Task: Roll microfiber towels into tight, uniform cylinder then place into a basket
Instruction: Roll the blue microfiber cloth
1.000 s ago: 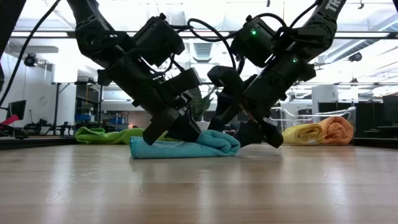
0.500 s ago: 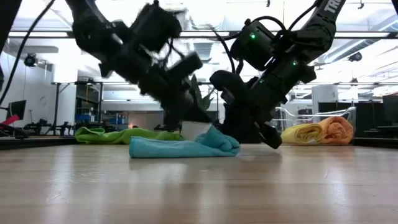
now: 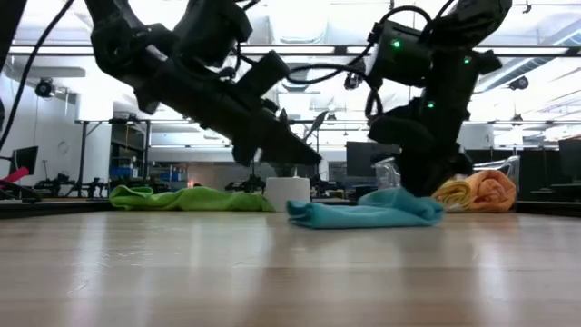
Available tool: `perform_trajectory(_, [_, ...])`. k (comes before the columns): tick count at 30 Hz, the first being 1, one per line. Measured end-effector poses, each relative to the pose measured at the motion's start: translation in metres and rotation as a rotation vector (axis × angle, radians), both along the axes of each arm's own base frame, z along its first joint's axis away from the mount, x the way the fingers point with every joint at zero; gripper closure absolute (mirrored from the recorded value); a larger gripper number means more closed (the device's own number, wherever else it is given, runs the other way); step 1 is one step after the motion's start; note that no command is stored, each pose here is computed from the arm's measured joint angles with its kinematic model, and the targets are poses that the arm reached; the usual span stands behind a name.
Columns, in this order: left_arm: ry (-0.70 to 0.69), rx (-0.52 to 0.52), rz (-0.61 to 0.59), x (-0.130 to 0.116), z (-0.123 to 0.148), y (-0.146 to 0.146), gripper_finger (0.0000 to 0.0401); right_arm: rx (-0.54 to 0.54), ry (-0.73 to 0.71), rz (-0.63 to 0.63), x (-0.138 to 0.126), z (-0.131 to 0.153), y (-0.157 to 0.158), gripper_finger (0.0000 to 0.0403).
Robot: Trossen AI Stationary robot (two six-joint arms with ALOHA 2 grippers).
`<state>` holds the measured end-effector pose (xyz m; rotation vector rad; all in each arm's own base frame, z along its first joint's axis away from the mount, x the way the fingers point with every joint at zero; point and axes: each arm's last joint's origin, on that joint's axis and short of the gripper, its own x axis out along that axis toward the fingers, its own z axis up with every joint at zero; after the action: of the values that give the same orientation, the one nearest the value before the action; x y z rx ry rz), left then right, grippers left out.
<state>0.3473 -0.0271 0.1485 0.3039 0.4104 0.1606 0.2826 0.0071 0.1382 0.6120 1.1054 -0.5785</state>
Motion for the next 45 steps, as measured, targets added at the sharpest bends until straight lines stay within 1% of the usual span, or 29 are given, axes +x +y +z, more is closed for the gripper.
perform_trajectory(3, [-0.008,-0.028,-0.020,0.008,-0.007,0.001,0.0401,-0.020,0.048,-0.023,-0.007,0.003,-0.001,0.0389])
perform_trajectory(6, [-0.002,-0.084,-0.043,0.019,-0.016,0.003,0.0401,-0.020,0.059,-0.024,-0.009,0.003,0.001,0.0389])
perform_trajectory(10, [0.013,-0.124,-0.040,0.035,-0.028,0.005,0.0401,-0.033,0.072,-0.011,-0.007,0.006,0.004,0.0389])
perform_trajectory(16, [0.050,-0.129,-0.048,0.057,-0.049,0.003,0.0401,-0.049,0.077,0.016,0.000,0.012,0.010,0.0390])
perform_trajectory(19, [0.048,-0.137,-0.041,0.066,-0.054,0.003,0.0401,-0.052,0.086,0.032,0.001,0.013,0.013,0.0390])
perform_trajectory(23, [0.074,-0.147,-0.029,0.073,-0.054,0.003,0.0401,-0.054,0.094,0.042,0.006,0.016,0.017,0.0390])
perform_trajectory(25, [0.079,-0.147,-0.025,0.073,-0.054,0.003,0.0401,-0.054,0.083,0.052,0.011,0.018,0.018,0.0390])
perform_trajectory(29, [0.079,-0.155,-0.016,0.073,-0.052,0.004,0.0401,-0.061,0.104,0.072,0.016,0.017,0.020,0.0390])
perform_trajectory(32, [0.104,-0.181,-0.044,0.068,-0.041,0.001,0.0401,-0.064,0.119,0.077,0.018,0.015,0.020,0.0390])
perform_trajectory(36, [0.149,-0.179,-0.038,0.059,-0.022,0.000,0.0401,-0.065,0.125,0.080,0.018,0.014,0.020,0.0390])
perform_trajectory(39, [0.107,-0.227,0.004,0.055,-0.017,0.000,0.0401,-0.067,0.129,0.079,0.017,0.013,0.020,0.0390])
perform_trajectory(42, [-0.054,-0.282,0.065,0.056,-0.012,0.003,0.0401,-0.071,0.126,0.079,0.017,0.013,0.020,0.0390])
perform_trajectory(44, [-0.141,-0.330,0.091,0.059,-0.016,0.006,0.0401,-0.077,0.121,0.076,0.017,0.013,0.020,0.0390])
perform_trajectory(45, [-0.161,-0.355,0.101,0.061,-0.022,0.007,0.0401,-0.081,0.122,0.077,0.017,0.013,0.021,0.0390])
